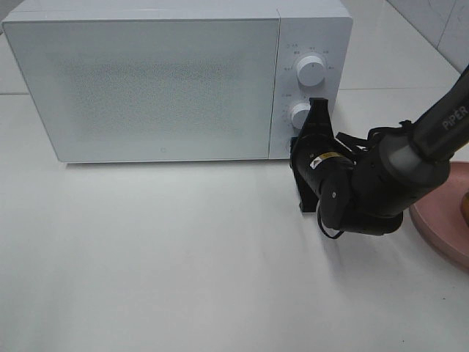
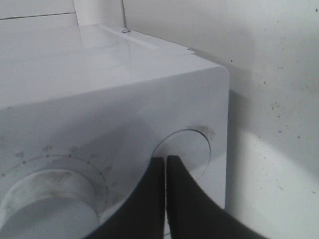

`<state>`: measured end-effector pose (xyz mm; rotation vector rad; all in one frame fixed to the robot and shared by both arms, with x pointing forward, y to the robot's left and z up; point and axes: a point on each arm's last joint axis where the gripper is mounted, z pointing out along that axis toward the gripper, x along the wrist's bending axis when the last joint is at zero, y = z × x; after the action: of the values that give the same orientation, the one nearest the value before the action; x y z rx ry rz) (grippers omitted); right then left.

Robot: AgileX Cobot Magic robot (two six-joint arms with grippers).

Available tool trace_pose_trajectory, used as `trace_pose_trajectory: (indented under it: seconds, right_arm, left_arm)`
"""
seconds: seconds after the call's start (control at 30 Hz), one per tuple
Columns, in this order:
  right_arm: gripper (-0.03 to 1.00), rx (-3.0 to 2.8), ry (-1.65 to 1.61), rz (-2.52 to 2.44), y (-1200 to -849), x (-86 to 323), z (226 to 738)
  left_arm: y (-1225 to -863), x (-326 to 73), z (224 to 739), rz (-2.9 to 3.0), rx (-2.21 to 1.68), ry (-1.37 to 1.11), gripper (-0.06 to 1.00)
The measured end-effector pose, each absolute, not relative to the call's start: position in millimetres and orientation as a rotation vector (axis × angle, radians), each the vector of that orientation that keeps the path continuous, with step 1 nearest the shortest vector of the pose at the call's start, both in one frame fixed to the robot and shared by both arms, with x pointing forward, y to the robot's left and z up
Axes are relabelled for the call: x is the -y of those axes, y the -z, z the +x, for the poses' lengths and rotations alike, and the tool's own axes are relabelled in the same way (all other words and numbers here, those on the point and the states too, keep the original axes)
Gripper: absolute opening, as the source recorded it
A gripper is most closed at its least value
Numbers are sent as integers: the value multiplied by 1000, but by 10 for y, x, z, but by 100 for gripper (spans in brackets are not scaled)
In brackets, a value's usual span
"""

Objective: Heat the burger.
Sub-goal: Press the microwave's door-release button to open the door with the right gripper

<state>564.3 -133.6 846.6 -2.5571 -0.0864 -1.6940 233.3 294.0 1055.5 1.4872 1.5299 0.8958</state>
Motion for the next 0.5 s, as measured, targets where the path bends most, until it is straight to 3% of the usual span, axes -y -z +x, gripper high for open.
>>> trace_pose_trajectory:
  seconds: [0.5]
  right_arm:
    - [1,66,1646,-2579,-8455,1326,5718]
  left_arm:
    - [-10555,-2940,2333,1487,-1530,-896,99]
